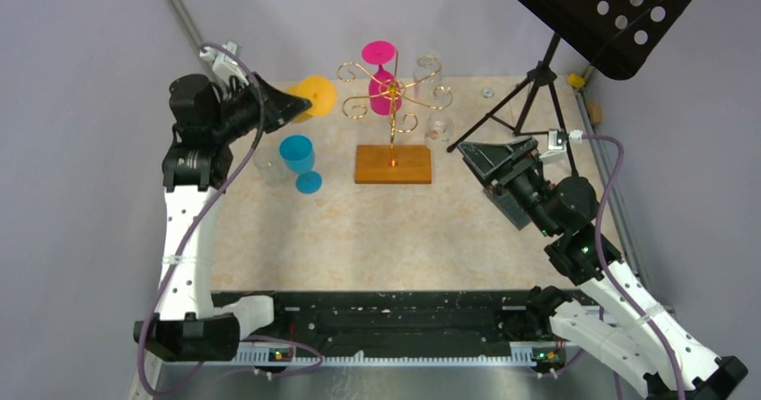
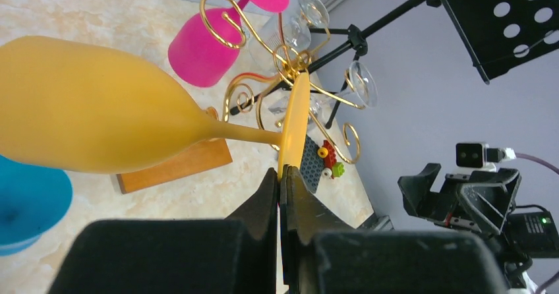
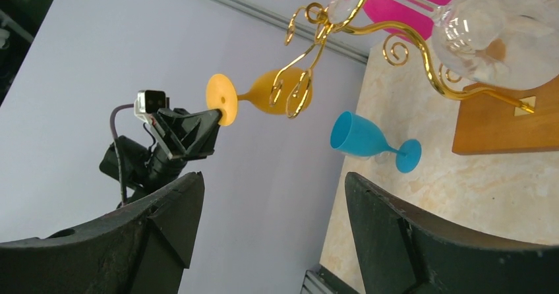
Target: Take the wine glass off the wine glass rack
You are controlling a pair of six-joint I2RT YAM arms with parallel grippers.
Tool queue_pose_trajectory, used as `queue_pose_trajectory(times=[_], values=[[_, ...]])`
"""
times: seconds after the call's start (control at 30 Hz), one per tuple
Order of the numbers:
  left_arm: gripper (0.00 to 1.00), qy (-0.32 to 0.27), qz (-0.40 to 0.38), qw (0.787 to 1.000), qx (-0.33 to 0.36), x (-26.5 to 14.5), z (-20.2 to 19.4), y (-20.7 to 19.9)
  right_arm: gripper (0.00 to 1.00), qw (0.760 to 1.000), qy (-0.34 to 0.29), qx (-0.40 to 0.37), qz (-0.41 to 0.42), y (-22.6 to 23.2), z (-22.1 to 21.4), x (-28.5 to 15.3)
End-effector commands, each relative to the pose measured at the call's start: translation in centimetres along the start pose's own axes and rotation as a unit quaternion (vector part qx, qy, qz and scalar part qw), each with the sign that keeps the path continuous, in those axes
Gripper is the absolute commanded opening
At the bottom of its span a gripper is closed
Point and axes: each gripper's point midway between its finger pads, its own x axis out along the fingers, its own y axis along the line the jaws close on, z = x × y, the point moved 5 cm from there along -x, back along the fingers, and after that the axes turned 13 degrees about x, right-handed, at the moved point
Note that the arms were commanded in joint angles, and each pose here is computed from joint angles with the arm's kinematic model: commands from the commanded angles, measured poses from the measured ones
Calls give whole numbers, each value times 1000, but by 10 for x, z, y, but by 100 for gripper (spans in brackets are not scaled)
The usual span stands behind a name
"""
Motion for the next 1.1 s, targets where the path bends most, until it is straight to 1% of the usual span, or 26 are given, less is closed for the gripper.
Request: queue_pose_trajectory(times=[0.0,0.13,0.2,0.3,0.47,0.57,0.63,0.67,0.8,0.97,1.07], values=[[0,-5,-10,1000,13,-24,-9,-18,80,998,28,-21,53,18,-5,-2],[0,5,-64,998,-17,-40,-23,-42,80,996,54,-23,69,21,-12,1],[0,0,-92,995,-27,-50,-28,-54,80,994,69,-19,80,23,-16,3],[0,-7,-115,993,-36,-62,-31,-68,80,990,97,-14,101,27,-25,8],[0,-14,-151,986,-62,-79,-37,-87,80,983,147,-26,110,36,-55,17],[0,-12,-197,975,-101,-90,-41,-102,80,976,177,-31,124,41,-75,21],[0,-22,-227,967,-116,-97,-39,-112,80,970,190,-33,147,47,-84,21],[0,-35,-242,963,-115,-101,-35,-118,80,969,192,-33,153,49,-87,22],[0,-55,-262,950,-159,-109,-19,-131,80,965,188,-29,180,58,-95,24],[0,-75,-315,921,-216,-122,2,-150,80,958,176,-27,226,82,-99,29],[0,-82,-344,906,-234,-132,12,-161,80,954,162,-25,250,93,-100,32]])
